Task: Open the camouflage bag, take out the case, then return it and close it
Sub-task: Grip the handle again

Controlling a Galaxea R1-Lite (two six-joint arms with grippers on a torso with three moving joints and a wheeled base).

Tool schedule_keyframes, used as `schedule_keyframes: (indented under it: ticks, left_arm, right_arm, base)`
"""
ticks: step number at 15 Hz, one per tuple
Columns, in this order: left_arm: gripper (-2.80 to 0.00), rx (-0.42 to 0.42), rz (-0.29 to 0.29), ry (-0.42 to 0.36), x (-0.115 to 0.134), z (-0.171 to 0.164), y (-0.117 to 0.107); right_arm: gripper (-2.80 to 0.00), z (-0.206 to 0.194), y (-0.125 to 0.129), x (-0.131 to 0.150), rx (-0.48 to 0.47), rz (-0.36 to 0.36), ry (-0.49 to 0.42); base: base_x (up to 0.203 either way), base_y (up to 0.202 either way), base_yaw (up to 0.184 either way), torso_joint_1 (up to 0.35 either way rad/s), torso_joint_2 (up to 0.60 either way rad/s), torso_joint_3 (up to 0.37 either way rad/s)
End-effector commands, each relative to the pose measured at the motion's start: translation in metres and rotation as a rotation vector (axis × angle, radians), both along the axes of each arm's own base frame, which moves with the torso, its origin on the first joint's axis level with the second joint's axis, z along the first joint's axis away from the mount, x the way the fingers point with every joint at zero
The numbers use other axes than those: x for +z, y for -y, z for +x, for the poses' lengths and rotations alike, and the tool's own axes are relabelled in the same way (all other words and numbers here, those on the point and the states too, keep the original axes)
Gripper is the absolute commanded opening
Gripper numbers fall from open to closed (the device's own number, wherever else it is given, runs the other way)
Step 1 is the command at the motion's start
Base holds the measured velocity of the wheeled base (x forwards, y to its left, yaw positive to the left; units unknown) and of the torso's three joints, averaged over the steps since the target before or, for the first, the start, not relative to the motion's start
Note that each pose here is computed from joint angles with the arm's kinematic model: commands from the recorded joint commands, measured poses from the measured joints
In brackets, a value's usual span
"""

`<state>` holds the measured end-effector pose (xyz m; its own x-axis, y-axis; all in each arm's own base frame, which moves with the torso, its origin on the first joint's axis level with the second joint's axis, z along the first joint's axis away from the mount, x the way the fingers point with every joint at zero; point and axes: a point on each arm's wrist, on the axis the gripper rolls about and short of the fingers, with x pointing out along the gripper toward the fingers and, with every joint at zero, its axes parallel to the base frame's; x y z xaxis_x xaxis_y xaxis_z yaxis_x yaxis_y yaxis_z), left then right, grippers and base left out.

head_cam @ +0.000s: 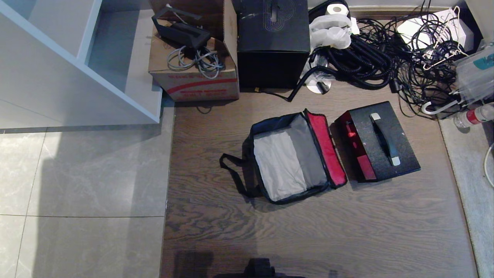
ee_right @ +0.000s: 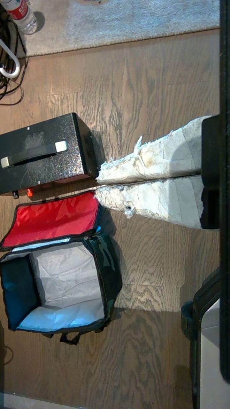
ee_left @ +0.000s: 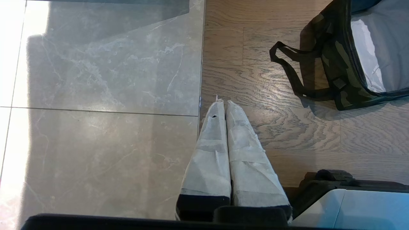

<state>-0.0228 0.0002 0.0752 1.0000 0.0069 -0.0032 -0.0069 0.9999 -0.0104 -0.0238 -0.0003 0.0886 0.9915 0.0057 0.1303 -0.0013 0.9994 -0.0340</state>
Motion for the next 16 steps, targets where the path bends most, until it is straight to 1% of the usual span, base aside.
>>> schedule_keyframes:
  ticks: [1, 16]
  left_arm:
    - [-2.8, 0.001, 0.0, 0.0, 0.0, 0.0, 0.0]
    - [-2.8, 0.001, 0.0, 0.0, 0.0, 0.0, 0.0]
  right_arm:
    - [-2.8, 0.0038, 0.0, -0.0107, 0.0, -0.004, -0.043]
    - [-2.8, 0.0038, 0.0, -0.011, 0.001, -0.003, -0.046]
  base:
    - [0.0, 0.0, 0.0, 0.0, 0.0, 0.0]
    - [0.0, 0.0, 0.0, 0.0, 0.0, 0.0]
